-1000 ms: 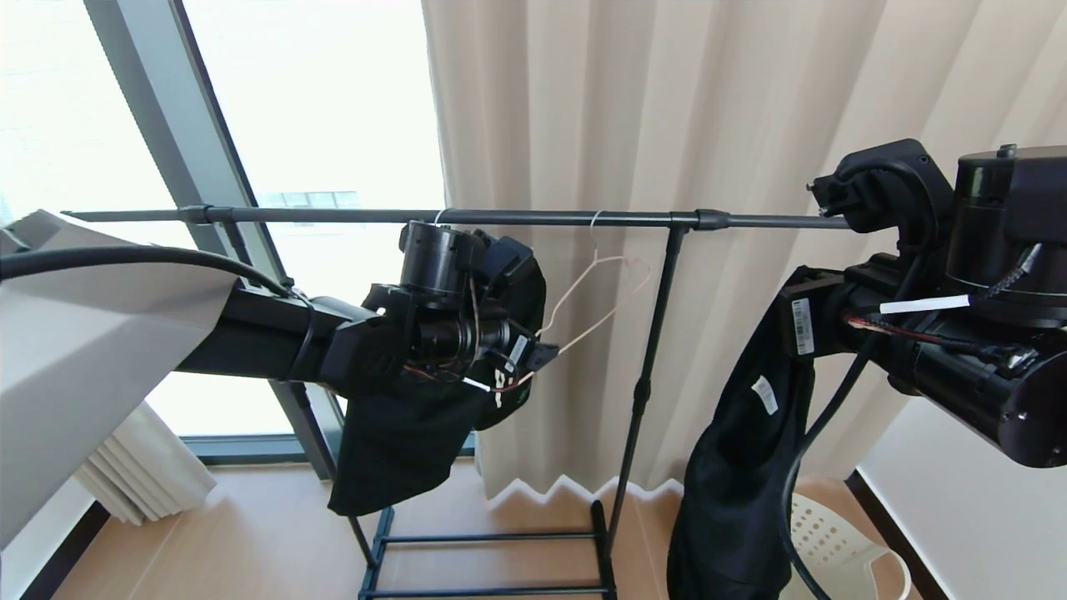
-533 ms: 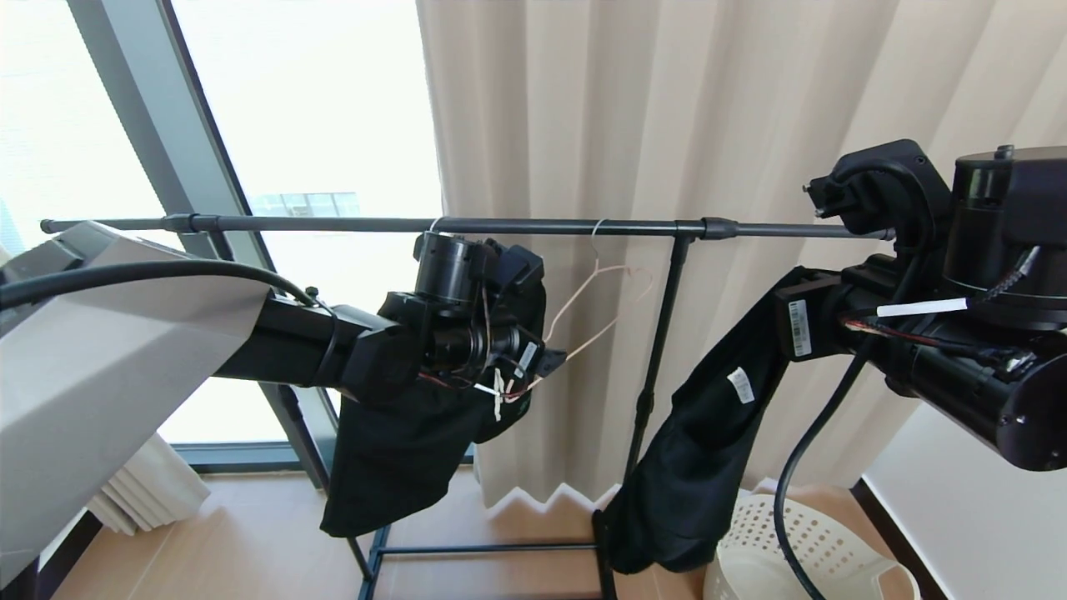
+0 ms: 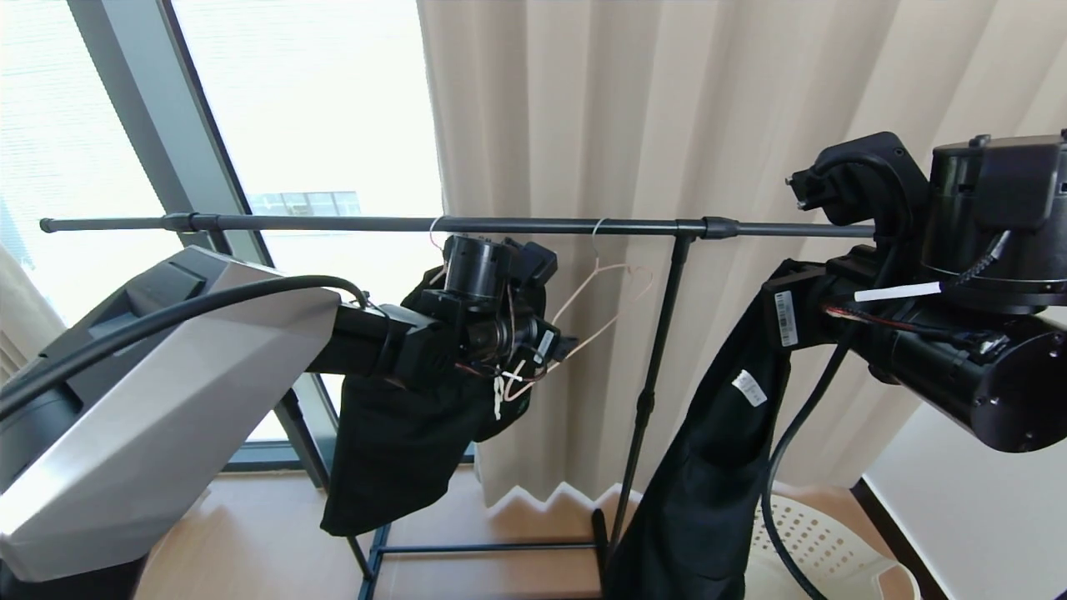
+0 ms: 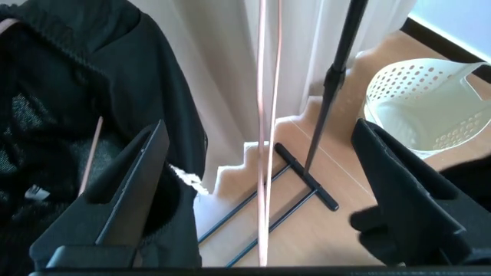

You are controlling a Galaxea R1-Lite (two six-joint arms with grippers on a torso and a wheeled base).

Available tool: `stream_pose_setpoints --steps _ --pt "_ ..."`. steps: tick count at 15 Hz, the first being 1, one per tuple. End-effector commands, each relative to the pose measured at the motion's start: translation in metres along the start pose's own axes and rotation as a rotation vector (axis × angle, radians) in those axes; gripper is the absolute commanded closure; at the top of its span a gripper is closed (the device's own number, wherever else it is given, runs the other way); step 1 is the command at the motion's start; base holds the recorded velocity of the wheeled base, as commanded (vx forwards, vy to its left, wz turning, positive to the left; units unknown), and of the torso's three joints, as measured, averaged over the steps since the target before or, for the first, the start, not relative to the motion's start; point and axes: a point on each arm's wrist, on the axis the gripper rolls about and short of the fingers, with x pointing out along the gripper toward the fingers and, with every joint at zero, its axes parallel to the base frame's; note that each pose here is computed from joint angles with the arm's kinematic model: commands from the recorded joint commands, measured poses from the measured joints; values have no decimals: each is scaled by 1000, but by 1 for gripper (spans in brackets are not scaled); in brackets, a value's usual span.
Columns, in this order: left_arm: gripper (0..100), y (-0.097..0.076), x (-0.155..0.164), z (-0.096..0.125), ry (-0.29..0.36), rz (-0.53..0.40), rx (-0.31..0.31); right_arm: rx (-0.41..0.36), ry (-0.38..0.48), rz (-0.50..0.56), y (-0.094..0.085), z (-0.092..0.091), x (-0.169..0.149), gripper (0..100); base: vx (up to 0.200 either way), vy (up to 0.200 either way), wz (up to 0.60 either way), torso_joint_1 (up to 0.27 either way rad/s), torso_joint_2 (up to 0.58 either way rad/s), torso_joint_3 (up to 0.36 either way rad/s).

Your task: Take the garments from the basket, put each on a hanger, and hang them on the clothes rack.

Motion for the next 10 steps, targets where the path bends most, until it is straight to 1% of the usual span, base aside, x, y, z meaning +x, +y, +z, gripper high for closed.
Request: stream_pose_setpoints --steps 1,2,5,7,10 --pt "0 -1 15 -6 6 -1 1 -2 2 0 5 2 5 100 0 0 0 0 0 0" --pt "0 0 18 -6 0 2 1 -5 6 -1 7 2 8 100 0 0 0 0 0 0" --pt "0 1 32 -7 -15 7 0 -2 14 -13 5 2 16 100 0 0 0 0 0 0" --pt "0 1 47 -10 -28 12 0 1 19 -18 3 2 22 100 0 0 0 0 0 0" --pt "0 2 56 -7 -5 6 -2 -3 22 -16 1 2 26 100 0 0 0 0 0 0"
